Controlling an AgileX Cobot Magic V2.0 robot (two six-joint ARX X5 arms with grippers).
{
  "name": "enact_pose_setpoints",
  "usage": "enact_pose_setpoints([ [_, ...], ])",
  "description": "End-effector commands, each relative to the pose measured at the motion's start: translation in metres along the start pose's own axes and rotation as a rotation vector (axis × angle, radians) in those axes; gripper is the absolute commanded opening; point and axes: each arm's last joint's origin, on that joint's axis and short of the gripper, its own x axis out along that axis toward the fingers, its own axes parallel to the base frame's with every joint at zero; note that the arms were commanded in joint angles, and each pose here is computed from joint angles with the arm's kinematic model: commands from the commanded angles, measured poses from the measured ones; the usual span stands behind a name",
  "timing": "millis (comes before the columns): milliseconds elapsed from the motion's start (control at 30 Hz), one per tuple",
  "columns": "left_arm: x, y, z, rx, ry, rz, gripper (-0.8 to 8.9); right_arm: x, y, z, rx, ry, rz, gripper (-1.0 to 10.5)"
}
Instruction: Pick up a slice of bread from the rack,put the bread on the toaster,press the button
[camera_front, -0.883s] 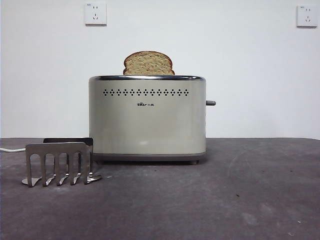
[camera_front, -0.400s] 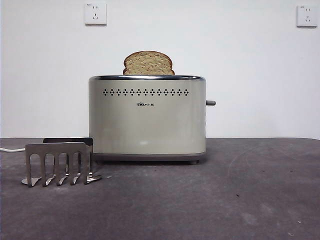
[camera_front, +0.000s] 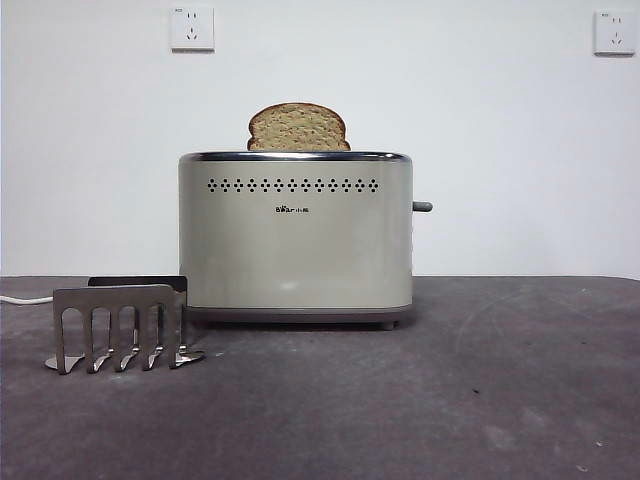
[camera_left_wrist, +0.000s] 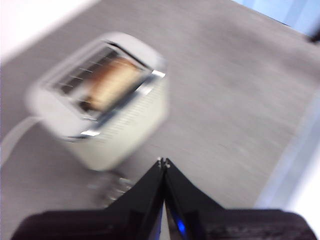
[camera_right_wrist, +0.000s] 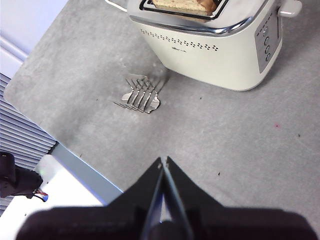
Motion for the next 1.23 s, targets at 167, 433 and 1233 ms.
enact_pose_setpoints([
  [167,-0.052,0.013,-0.005,0.026,-0.409,0.265,-0.04,0.002,-0.001,-0.001,-0.008,0.002,-0.002,0.0],
  [433,-0.048,0.013,-0.073,0.07,-0.722,0.59,-0.04,0.002,-0.001,-0.001,-0.007,0.002,-0.002,0.0],
  [1233,0.096,0.01,-0.294,-0.109,-0.47,0.809,-0.04,0.002,-0.001,-0.001,-0.007,0.002,-0.002,0.0],
])
